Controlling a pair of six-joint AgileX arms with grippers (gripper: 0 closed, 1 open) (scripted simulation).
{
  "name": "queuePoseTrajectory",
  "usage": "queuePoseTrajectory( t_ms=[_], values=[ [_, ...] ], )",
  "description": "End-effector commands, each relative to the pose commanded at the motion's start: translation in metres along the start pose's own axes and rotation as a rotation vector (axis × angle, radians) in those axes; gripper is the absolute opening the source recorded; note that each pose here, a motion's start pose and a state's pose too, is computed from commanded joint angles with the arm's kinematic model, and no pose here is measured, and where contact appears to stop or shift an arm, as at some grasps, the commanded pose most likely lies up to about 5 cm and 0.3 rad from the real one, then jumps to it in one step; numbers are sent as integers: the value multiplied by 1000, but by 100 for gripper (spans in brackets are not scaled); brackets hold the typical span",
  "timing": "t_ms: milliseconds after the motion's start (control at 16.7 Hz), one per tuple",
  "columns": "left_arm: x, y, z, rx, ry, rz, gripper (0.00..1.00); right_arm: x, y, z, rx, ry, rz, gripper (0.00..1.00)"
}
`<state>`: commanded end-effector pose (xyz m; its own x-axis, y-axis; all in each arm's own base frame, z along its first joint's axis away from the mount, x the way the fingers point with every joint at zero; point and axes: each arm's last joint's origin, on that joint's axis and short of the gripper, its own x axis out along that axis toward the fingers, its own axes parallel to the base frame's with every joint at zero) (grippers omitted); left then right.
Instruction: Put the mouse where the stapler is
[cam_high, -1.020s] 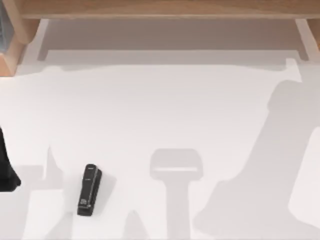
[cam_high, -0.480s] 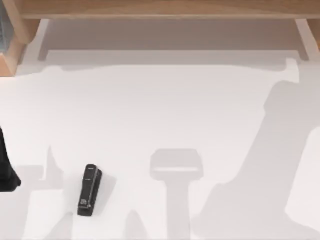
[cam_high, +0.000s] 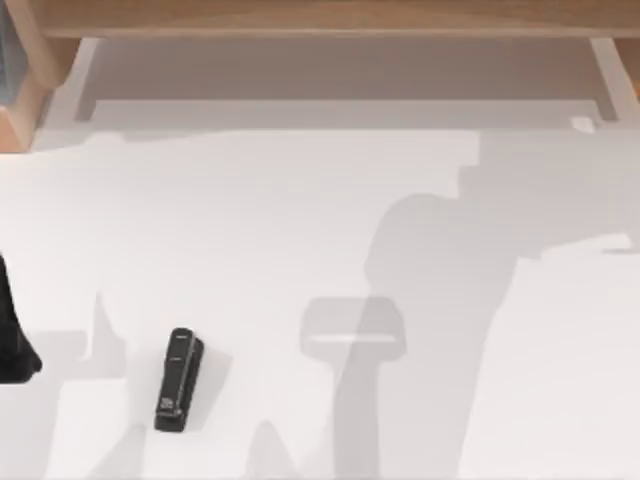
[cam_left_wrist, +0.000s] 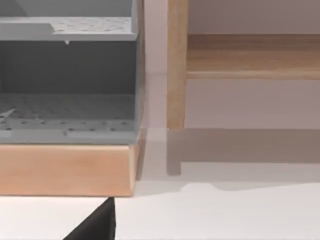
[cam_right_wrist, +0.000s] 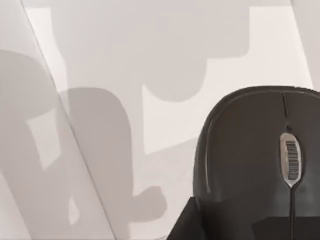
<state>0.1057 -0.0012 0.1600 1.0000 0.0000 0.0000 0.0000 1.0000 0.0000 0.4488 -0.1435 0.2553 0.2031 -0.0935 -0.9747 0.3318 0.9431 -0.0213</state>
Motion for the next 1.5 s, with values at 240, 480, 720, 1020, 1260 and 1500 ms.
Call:
queuePoseTrajectory(
  t_ms=[240, 480, 720, 1020, 1260, 1500],
  values=[
    [0, 0, 0, 0, 0, 0, 100, -47, 49, -25, 41, -37, 11, 0],
    [0, 0, 0, 0, 0, 0, 100, -66, 116, -60, 41, -22, 31, 0],
    [0, 0, 0, 0, 0, 0, 100, -61, 200, -105, -11, 14, 53, 0],
    [0, 0, 0, 0, 0, 0, 100, -40, 302, -187, -123, 64, 70, 0],
    [0, 0, 0, 0, 0, 0, 100, -20, 365, -266, -225, 95, 73, 0],
    [0, 0, 0, 0, 0, 0, 100, -4, 400, -334, -308, 111, 74, 0]
  ],
)
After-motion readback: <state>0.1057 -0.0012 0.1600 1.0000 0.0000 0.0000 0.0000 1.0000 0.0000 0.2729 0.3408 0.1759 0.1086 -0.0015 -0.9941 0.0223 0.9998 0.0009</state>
